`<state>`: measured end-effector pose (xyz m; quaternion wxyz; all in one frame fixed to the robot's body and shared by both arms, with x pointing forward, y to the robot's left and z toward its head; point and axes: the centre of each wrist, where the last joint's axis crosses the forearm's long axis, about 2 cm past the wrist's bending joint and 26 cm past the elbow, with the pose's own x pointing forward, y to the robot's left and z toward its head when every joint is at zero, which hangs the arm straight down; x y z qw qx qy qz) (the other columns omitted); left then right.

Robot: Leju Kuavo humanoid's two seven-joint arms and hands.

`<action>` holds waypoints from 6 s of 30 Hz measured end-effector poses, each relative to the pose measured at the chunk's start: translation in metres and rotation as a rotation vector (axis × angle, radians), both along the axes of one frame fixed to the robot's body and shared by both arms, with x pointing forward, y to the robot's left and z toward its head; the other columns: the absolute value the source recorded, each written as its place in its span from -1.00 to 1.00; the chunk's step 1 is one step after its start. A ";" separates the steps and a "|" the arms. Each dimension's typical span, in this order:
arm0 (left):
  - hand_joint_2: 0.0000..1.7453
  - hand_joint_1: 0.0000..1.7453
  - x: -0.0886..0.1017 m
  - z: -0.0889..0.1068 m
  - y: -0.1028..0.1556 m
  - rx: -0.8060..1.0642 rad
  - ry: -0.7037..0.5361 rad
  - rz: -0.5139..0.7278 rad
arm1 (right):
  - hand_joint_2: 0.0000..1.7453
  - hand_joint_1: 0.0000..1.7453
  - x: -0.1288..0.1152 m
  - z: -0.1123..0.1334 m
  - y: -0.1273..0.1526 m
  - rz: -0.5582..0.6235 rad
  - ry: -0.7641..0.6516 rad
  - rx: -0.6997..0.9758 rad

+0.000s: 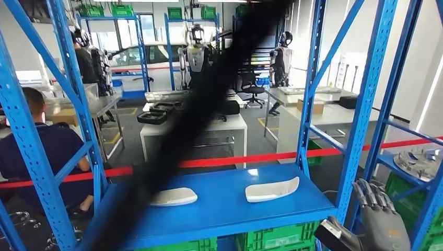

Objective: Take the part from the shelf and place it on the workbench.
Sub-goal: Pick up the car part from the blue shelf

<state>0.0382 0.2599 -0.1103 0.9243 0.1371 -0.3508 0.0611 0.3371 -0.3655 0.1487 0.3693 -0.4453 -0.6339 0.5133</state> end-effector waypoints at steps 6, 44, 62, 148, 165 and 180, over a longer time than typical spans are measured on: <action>-1.00 -1.00 0.016 0.002 -0.001 0.039 0.019 0.051 | -1.00 -1.00 0.012 0.014 0.004 0.020 -0.029 0.017; -1.00 -1.00 0.001 0.001 -0.006 0.006 0.022 0.056 | -1.00 -1.00 0.000 -0.013 0.001 -0.010 0.092 0.024; -1.00 -1.00 0.008 0.002 -0.006 0.041 0.097 0.147 | -1.00 -1.00 0.003 -0.010 0.004 -0.012 0.082 0.028; -1.00 -1.00 0.011 0.003 -0.017 0.034 0.119 0.124 | -1.00 -1.00 0.015 -0.072 0.040 0.094 0.225 0.380; -1.00 -1.00 0.011 0.003 -0.017 0.036 0.119 0.127 | -1.00 -1.00 0.012 -0.073 0.057 0.107 0.333 0.313; -1.00 -1.00 0.010 0.003 -0.016 0.053 0.132 0.127 | 1.00 -1.00 -0.018 -0.084 0.054 -0.337 0.273 0.379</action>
